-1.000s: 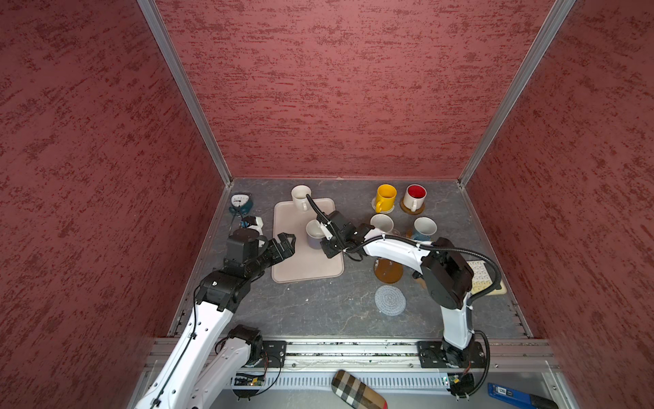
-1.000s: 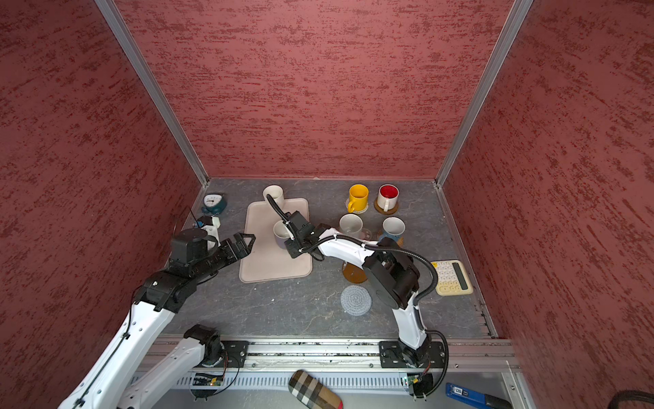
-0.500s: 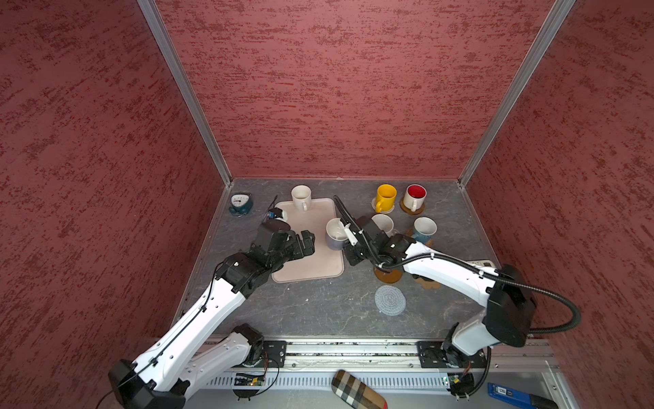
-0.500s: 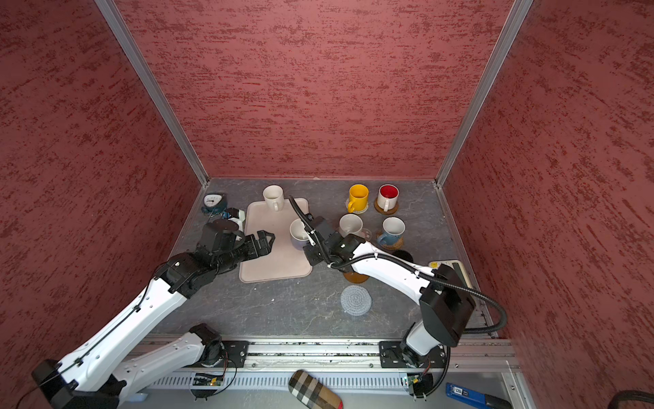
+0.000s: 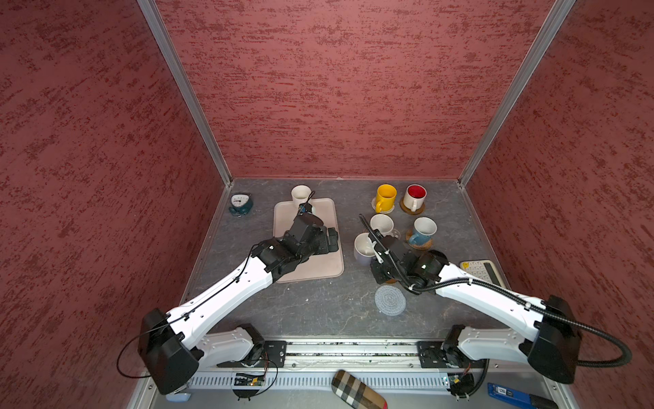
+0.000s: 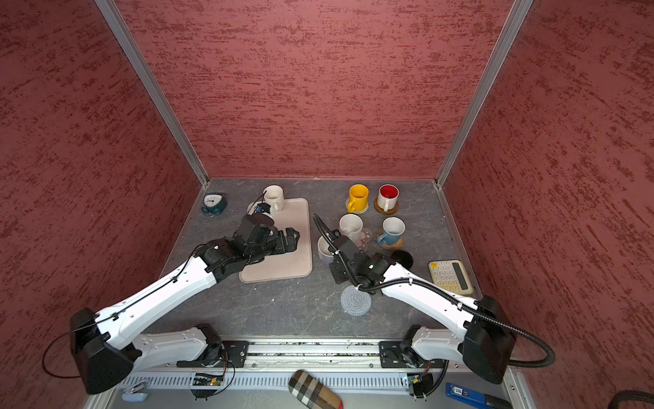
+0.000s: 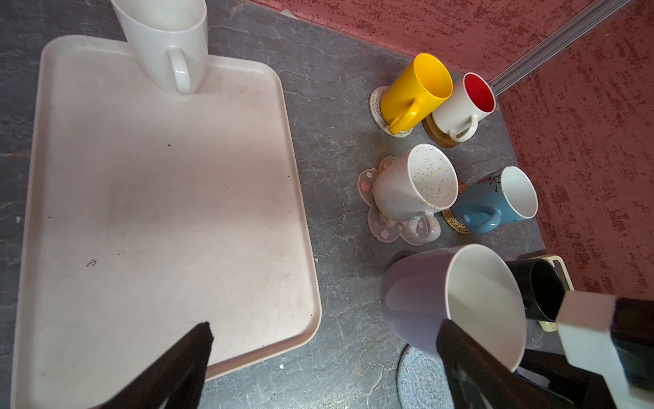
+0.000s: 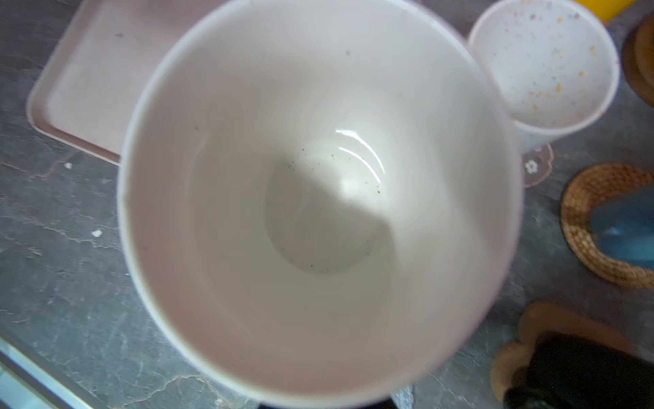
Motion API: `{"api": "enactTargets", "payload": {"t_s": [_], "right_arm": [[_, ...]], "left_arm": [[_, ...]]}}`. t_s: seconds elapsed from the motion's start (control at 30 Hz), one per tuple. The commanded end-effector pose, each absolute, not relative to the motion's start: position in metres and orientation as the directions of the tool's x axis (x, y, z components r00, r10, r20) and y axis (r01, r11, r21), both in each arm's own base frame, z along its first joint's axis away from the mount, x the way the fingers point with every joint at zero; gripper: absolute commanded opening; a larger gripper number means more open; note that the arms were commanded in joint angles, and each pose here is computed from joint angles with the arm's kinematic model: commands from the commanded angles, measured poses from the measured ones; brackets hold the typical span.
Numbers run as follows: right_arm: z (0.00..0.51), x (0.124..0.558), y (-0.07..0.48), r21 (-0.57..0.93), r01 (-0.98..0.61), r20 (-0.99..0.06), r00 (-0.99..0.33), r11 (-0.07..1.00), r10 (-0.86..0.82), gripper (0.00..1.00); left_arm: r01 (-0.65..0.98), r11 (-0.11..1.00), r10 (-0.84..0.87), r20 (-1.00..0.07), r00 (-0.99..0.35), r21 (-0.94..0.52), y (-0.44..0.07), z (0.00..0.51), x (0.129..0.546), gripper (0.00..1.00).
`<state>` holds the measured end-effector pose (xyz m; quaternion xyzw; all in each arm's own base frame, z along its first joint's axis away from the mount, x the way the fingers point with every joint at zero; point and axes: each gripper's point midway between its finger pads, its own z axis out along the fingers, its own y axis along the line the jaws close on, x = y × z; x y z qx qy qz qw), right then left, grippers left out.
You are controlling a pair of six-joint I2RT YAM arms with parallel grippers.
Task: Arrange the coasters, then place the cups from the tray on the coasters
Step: 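Lower the lavender mug onto the amber coaster with the right gripper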
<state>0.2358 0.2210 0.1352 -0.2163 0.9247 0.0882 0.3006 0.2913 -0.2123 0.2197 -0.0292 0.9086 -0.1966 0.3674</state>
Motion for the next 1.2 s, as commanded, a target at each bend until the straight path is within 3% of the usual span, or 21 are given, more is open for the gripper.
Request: {"api": "enactTargets", "payload": {"t_s": [0.0,0.53,1.17], "right_arm": [[0.144,0.243,0.203,0.003,-0.360,-0.644,-0.715,0.933,-0.273,0.00],[0.109,0.249,0.169,0.076,-0.174,-0.611,-0.786,0.982,-0.091,0.00],[0.084,0.249,0.158,0.047,-0.144,-0.582,-0.808,0.988,-0.090,0.00]], "left_arm": [[0.099,0.907,-0.225,-0.669,-0.708,-0.410,-0.222,0.229,0.299,1.00],[0.086,0.917,-0.209,-0.653,-0.728,-0.389,-0.223,0.209,0.303,1.00],[0.072,0.918,-0.217,-0.647,-0.731,-0.389,-0.218,0.205,0.301,1.00]]}}
